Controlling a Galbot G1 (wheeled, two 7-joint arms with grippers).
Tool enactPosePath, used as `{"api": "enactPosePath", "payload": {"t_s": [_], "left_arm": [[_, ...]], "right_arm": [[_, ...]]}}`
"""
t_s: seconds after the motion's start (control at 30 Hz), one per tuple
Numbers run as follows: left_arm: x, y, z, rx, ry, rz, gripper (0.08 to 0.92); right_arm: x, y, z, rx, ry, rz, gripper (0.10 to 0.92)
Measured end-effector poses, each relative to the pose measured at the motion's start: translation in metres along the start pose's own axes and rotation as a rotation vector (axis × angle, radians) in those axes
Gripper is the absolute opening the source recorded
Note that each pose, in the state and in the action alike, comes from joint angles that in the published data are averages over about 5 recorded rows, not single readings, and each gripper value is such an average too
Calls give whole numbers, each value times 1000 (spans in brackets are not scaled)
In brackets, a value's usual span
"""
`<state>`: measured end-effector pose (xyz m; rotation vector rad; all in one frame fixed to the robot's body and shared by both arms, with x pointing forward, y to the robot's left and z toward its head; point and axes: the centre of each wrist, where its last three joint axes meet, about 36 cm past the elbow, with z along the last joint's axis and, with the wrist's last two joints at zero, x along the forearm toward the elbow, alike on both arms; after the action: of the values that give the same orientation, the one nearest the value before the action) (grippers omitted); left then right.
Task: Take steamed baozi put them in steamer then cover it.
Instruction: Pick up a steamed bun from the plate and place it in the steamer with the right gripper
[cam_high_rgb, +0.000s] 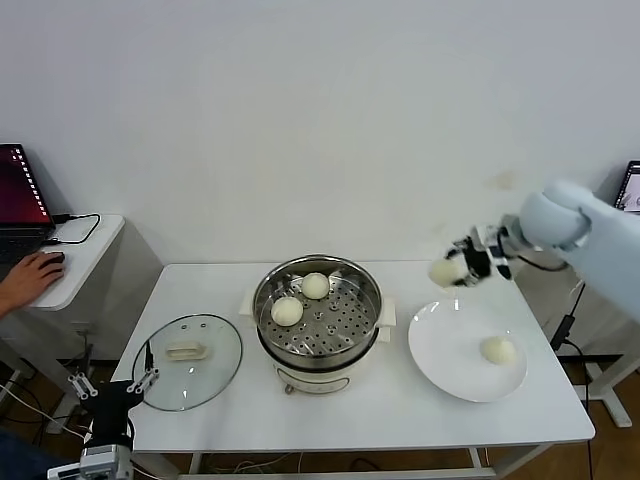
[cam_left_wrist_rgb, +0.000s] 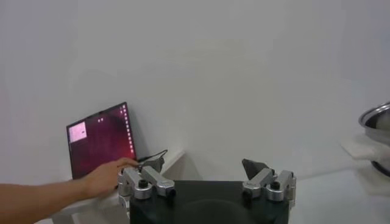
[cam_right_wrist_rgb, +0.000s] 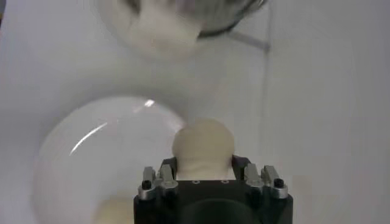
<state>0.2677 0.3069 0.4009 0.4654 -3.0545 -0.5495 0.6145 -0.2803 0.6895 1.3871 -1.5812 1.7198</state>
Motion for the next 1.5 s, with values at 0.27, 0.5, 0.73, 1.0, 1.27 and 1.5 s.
{"api": "enactPosePath", "payload": {"t_s": [0.27,0.5,0.73,1.0,1.27,1.5], "left_arm": [[0,4,-1,0,-1,-17,823],[2,8,0,0,1,-37,823],[4,7,1,7,1,-48,823],[6,6,2,12,2,-56,823],[7,5,3,13,4,-55,823],[7,2,3,15,3,-51,823]], "right_arm": [[-39,-17,-85,207,-135,-79,568],[-84,-15,-139,410,-189,-154,568],[-123,-8,-174,610,-213,-202,573],[-151,3,-190,783,-221,-232,577],[-159,12,-190,885,-224,-245,591],[-152,10,-183,907,-210,-233,760]]}}
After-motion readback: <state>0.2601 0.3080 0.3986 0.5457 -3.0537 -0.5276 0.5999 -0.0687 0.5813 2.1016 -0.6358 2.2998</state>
